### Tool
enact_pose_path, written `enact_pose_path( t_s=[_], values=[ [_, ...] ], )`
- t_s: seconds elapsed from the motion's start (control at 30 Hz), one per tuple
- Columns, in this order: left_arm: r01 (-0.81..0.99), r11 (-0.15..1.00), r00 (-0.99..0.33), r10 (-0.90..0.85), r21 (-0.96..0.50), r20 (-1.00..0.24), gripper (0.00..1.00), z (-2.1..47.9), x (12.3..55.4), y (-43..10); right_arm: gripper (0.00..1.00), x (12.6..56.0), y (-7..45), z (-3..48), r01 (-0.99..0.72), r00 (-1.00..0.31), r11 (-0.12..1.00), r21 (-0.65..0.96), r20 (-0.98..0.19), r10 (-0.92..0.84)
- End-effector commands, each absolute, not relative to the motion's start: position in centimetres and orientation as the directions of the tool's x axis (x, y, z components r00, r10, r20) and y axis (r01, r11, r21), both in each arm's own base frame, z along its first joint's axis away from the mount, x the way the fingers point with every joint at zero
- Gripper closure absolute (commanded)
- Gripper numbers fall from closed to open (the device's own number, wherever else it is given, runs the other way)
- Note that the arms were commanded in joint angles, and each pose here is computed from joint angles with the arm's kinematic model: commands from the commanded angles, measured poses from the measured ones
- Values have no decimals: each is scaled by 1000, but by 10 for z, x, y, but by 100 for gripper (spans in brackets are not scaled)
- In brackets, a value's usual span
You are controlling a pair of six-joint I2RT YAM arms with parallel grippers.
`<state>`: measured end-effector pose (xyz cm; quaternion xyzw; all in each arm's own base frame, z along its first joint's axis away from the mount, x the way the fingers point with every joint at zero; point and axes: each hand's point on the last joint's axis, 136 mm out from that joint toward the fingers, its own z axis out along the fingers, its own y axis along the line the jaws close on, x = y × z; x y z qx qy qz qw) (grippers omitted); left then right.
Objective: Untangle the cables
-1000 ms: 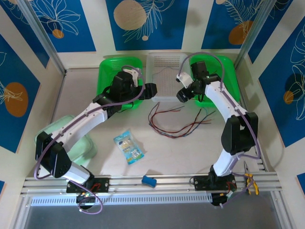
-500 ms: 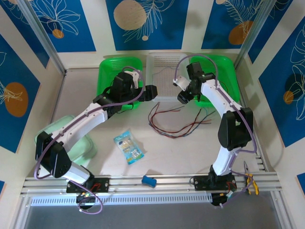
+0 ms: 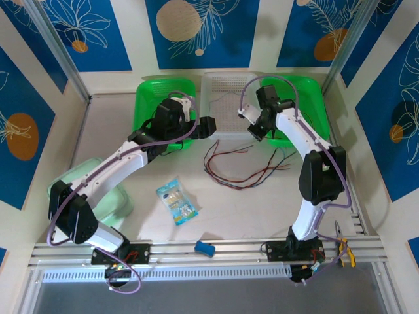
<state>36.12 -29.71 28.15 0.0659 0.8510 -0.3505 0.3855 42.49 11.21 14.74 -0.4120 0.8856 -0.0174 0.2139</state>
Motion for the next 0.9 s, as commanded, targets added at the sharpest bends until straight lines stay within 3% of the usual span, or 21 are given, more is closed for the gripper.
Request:
enact_pose_path(
  t_s=[0.0,0.2,0.43,0.6,0.87],
  values=[
    [394,729,-679,-179,-559,-712,16,304,358,-292,99,437,101,168,-677,-575,694,-245,-412,-706],
    [393,727,-682,-180,-563,-709,16,303,357,-292,100,453,69,176,-565,-634,784,-255,-474,-611],
    [389,723,-687,-186,-571,-703,17,302,358,-293,100,497,14,173,-280,-794,957,-78,-542,-276],
    [381,724,-691,-189,-575,-697,17,300,355,-291,100,514,11,136,-143,-899,986,89,-427,-92],
    [369,742,-688,-187,-560,-701,17,296,347,-281,100,521,12,90,-31,-967,991,131,-254,4]
  ],
)
